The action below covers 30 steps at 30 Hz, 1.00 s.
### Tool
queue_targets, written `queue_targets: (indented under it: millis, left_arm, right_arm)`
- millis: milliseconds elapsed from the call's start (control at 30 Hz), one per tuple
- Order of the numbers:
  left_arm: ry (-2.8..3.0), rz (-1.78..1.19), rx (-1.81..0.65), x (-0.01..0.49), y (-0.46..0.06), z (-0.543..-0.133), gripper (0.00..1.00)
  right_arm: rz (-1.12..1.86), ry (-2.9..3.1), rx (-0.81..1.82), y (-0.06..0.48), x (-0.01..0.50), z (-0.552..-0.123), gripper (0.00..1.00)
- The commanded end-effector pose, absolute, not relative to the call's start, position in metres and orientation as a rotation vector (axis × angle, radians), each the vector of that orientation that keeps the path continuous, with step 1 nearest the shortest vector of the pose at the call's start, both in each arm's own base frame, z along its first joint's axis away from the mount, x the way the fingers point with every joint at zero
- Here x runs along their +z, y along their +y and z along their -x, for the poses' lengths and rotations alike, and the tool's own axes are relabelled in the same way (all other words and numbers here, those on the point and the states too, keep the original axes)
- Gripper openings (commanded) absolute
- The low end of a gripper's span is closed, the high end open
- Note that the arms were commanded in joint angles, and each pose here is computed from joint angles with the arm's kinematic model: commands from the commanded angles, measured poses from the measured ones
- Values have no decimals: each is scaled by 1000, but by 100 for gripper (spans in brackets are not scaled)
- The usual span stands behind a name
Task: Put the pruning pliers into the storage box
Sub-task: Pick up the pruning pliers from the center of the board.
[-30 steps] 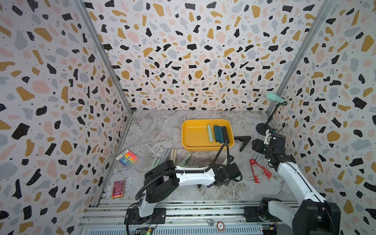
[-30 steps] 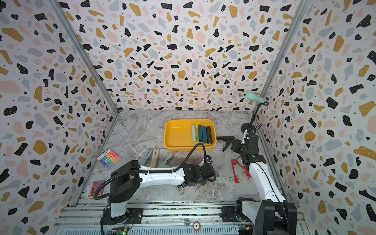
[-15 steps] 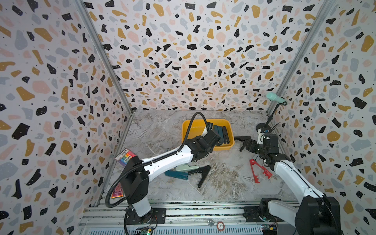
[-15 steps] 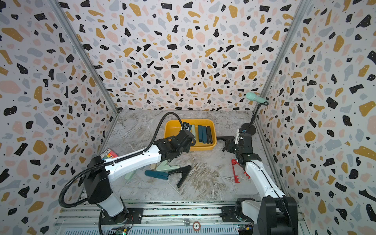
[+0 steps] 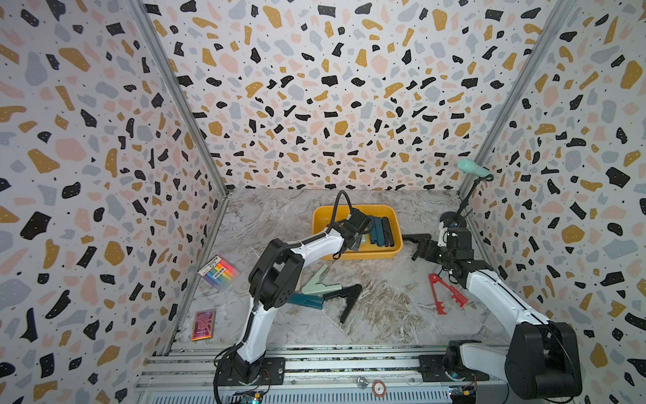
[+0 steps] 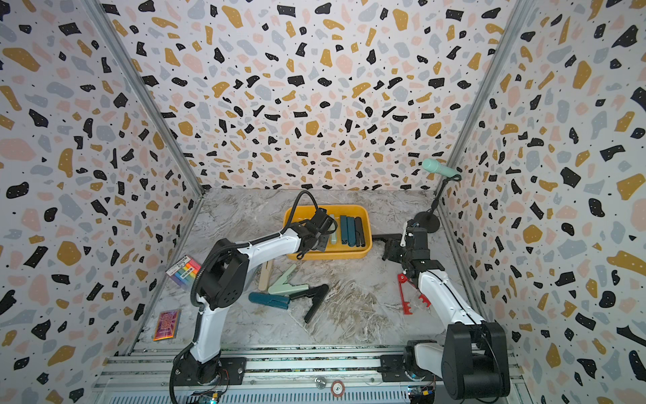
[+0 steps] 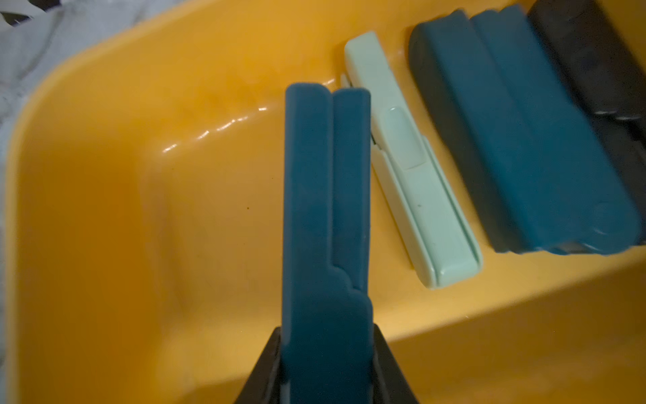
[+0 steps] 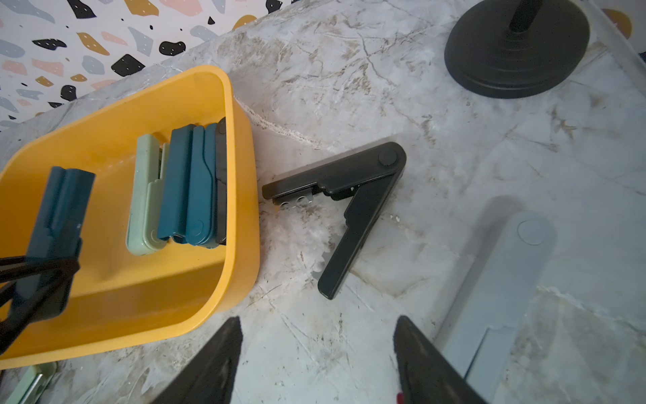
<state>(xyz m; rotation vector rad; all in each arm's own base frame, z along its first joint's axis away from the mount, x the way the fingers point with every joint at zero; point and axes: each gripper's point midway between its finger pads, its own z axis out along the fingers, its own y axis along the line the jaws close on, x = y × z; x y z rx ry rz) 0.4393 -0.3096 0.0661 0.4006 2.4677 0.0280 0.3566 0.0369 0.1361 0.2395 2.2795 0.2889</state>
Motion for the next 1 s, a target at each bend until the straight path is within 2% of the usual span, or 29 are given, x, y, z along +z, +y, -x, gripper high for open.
queue_targets:
  millis: [0,200,300,433,500,600,733,967]
  left_arm:
    - [2456,-418,-45,70,-322,-452,30]
    - [2507,-414,-35,41,-316,-459,40]
    - [2522,-412,-41,36,-314,-460,50]
    - [2529,-400,-43,34,-310,-462,51]
    - [2523,-392,-49,36,-309,-464,44]
    - [2512,-384,-60,40,-308,-465,29]
    - [2508,-375,-66,42,-305,-468,0]
    - [2510,-341,-109,46,-308,-468,1]
  right_arm:
    - [-242,2236,268,35,153,-367,70]
    - [-248,2255,259,34,147,-371,71]
    - [-249,2265,255,34,144,-372,70]
    - [-254,2269,252,33,142,-374,71]
    - [-255,2274,250,33,140,-374,70]
    - [-257,2277,249,33,139,-374,70]
    - [-255,2283,246,33,137,-373,70]
    - [-255,2286,236,32,134,-372,71]
